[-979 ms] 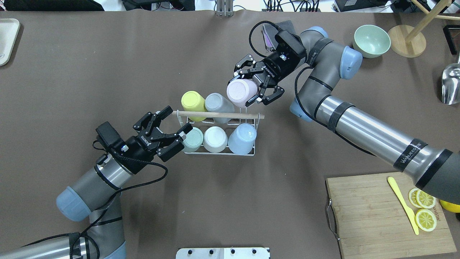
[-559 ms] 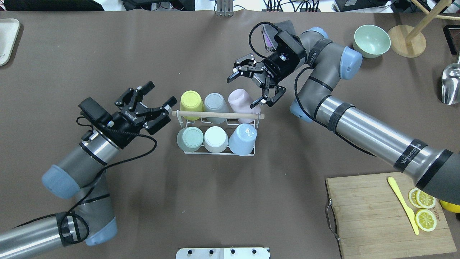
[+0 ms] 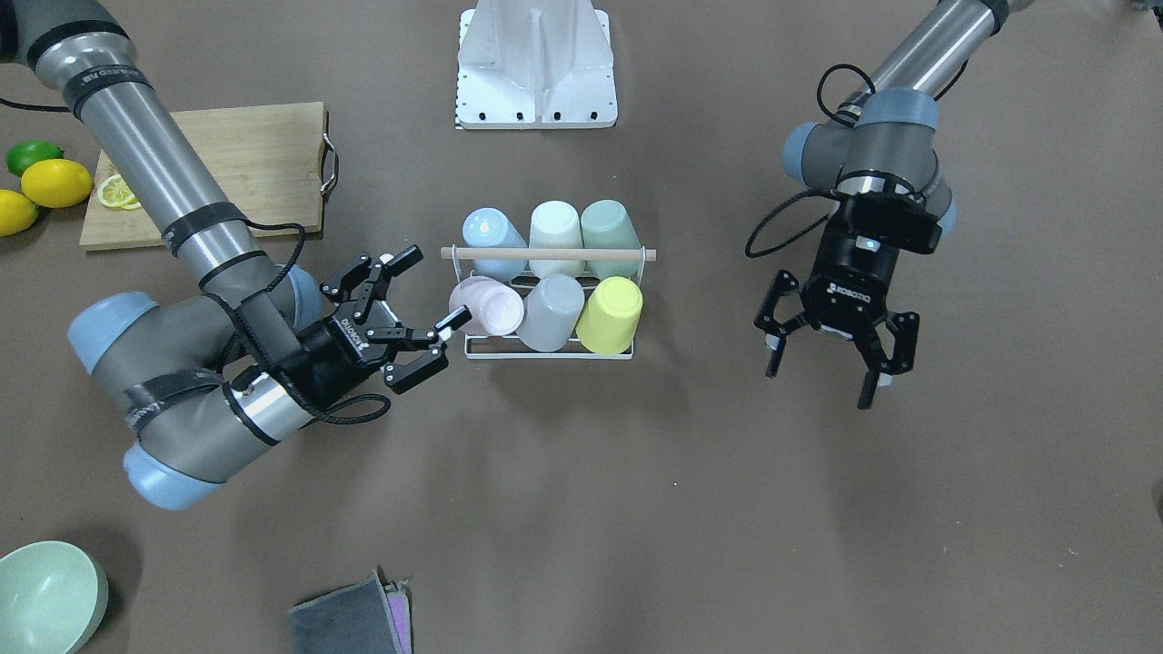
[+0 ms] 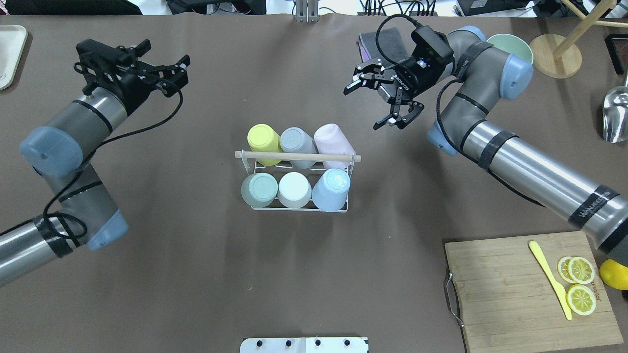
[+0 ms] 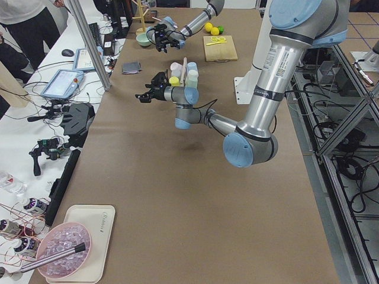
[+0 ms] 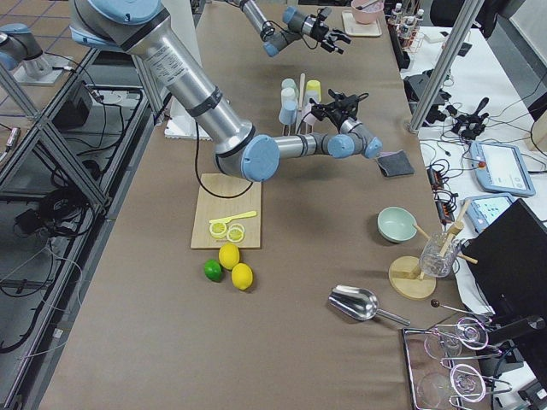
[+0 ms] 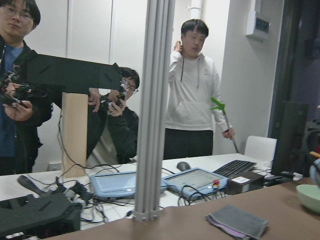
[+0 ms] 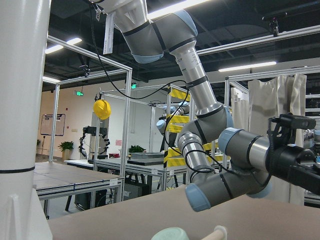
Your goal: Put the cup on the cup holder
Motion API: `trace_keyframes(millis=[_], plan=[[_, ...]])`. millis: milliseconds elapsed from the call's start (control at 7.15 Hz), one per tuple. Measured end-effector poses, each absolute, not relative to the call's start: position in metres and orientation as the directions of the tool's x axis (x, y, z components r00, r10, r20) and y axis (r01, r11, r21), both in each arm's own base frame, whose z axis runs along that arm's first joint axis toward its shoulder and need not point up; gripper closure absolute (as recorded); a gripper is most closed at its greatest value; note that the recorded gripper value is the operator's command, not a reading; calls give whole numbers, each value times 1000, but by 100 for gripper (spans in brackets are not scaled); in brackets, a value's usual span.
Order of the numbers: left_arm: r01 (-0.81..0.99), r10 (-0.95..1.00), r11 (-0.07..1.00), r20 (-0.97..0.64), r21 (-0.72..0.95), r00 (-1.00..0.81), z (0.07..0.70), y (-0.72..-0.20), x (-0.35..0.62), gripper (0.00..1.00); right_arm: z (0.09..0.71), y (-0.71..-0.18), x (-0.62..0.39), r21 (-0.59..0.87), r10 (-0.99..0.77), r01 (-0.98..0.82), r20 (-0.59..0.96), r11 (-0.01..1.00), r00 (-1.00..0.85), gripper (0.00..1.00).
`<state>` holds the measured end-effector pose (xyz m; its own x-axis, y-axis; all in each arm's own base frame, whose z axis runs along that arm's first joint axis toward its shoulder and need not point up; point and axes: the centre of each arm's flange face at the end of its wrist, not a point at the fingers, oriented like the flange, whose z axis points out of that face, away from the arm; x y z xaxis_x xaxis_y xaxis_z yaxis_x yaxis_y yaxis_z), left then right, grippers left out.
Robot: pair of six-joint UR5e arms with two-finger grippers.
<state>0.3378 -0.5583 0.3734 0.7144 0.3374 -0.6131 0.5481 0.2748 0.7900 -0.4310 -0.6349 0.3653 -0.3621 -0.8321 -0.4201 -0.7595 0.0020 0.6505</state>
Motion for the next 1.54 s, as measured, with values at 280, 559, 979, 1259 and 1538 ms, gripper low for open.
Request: trace_keyframes(millis=[280, 559, 979, 1259, 1538], plan=[[455, 220, 494, -613, 741, 759, 425, -611, 274, 2, 404, -611, -377, 674, -846, -737, -361, 54, -392, 8], [362, 130, 730, -637, 580, 760, 495, -639, 214, 2, 424, -577, -329, 655, -850, -741, -299, 148, -434, 9], [282, -22, 932, -740, 228, 672, 587, -649, 117, 3, 471, -541, -245, 659, -854, -687, -127, 307, -504, 9], [207, -41, 969, -734, 137, 678, 613, -650, 54, 2, 498, -529, -197, 659, -821, -605, 34, 446, -569, 9], [139, -46, 987, -707, 74, 705, 616, -639, 19, 2, 525, -521, -157, 615, -726, -479, 236, 626, -645, 9]])
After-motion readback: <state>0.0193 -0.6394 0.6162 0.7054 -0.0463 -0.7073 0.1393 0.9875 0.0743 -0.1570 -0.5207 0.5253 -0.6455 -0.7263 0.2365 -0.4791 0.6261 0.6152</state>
